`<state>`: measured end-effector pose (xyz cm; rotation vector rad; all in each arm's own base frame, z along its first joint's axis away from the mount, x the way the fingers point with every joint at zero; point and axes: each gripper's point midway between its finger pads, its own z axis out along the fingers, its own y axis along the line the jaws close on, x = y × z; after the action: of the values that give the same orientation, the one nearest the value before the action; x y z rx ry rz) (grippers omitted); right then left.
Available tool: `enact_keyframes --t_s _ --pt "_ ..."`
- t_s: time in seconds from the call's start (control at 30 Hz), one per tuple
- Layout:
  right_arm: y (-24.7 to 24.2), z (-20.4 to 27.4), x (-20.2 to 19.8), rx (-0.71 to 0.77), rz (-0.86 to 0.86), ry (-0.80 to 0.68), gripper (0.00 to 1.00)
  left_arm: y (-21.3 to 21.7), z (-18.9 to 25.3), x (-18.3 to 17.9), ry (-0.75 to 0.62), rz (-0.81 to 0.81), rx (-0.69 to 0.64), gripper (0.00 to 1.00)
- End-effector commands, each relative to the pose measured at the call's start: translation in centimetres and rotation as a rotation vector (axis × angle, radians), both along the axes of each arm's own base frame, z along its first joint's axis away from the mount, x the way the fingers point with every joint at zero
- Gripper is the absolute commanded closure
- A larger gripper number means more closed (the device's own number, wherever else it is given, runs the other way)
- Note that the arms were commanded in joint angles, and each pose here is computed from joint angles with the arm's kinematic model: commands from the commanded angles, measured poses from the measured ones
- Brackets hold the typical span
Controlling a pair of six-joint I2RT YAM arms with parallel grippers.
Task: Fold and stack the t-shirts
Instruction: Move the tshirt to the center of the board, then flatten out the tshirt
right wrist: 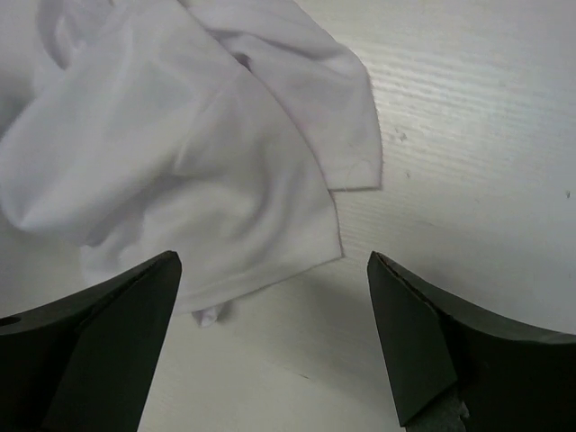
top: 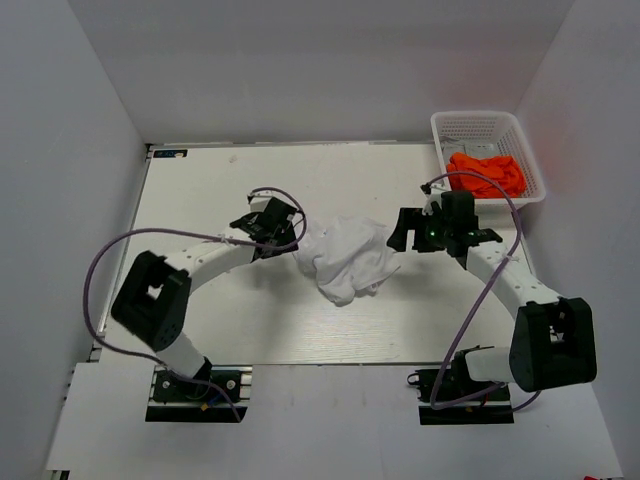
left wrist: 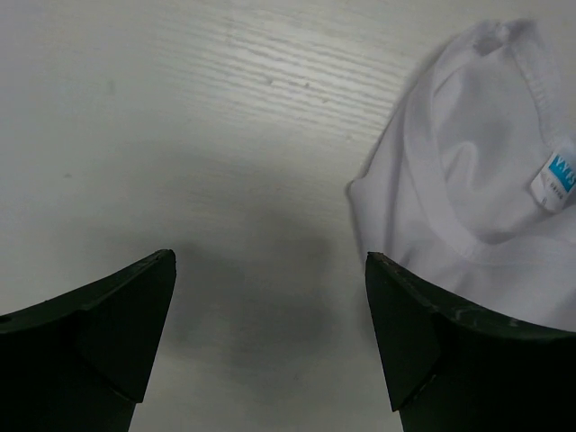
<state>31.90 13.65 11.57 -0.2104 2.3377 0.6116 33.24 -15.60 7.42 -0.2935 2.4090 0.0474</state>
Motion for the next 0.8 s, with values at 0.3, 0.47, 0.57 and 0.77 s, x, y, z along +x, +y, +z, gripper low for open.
enact_keyframes --t_s 0.3,0.47,0.57,0.77 --pt "-1.0 -5.4 1.0 -0.037 -0.195 0.094 0.10 -5.7 -5.5 5.5 0.132 -0.038 -0.024 0.27" --pt "-0.3 -6.8 3.1 -0.055 -0.249 0.078 0.25 -6.1 -8.2 3.3 0.209 -0.078 -0.068 0.68" --pt "0.1 -7.7 3.9 -0.066 -0.266 0.092 0.32 -6.1 -8.8 2.6 0.230 -0.088 -0.080 0.99" --pt "2.8 -8.2 5.5 -0.036 -0.210 0.075 0.73 -5.9 -6.5 3.7 0.150 -0.073 -0.083 1.00"
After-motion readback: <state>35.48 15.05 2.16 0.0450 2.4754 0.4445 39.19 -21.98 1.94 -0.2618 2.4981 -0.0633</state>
